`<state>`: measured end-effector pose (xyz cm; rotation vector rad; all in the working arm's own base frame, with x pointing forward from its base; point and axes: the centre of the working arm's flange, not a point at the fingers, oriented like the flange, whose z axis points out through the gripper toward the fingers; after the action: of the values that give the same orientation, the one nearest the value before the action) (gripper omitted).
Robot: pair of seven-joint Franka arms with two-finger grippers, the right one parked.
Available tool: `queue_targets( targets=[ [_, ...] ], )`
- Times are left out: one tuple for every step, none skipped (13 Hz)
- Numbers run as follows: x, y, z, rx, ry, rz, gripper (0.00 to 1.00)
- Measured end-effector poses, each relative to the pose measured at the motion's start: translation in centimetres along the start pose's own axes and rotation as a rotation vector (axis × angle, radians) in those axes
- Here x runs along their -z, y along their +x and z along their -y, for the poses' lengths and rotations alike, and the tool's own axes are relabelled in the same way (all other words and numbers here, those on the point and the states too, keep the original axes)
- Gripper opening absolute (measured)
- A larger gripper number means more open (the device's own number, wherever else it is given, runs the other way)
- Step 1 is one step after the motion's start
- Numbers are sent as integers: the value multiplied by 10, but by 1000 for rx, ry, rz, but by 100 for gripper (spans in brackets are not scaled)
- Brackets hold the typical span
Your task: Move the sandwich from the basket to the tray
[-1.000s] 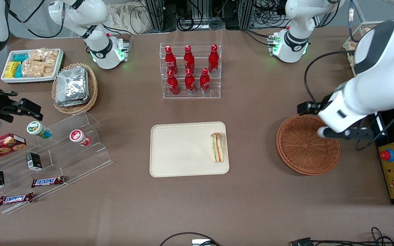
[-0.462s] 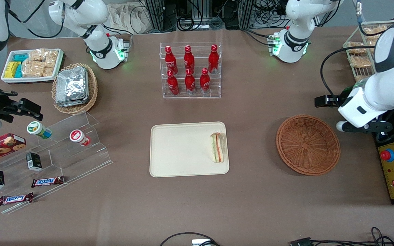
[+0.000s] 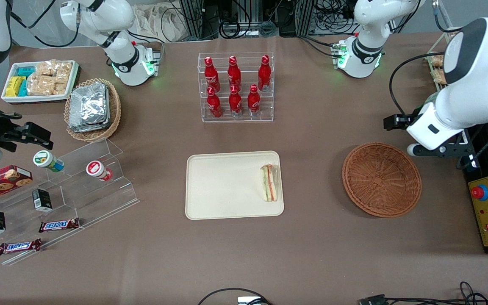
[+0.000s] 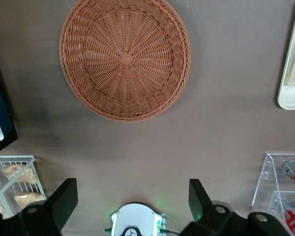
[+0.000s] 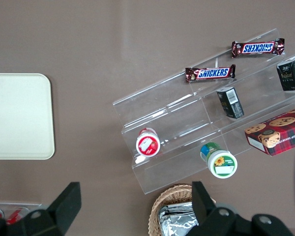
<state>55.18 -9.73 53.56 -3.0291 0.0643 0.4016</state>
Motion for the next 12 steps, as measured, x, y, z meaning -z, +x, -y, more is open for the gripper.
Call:
queue_targets(
  targets=[
    [-1, -4, 0, -13, 9, -15, 100],
    [-2, -7, 3, -19, 15, -24, 100],
    [-2, -10, 9, -20, 17, -31, 100],
    [0, -12, 14, -18, 18, -38, 100],
    [1, -13, 16, -18, 19, -45, 100],
    [4, -14, 16, -19, 21, -53, 100],
    [5, -15, 13, -21, 24, -60, 100],
    [6, -15, 12, -23, 26, -66, 100],
    [7, -16, 11, -22, 23, -76, 100],
    [6, -17, 11, -21, 18, -96, 100],
    [3, -18, 12, -22, 15, -119, 100],
    [-1, -21, 13, -32, 14, -133, 100]
  ],
)
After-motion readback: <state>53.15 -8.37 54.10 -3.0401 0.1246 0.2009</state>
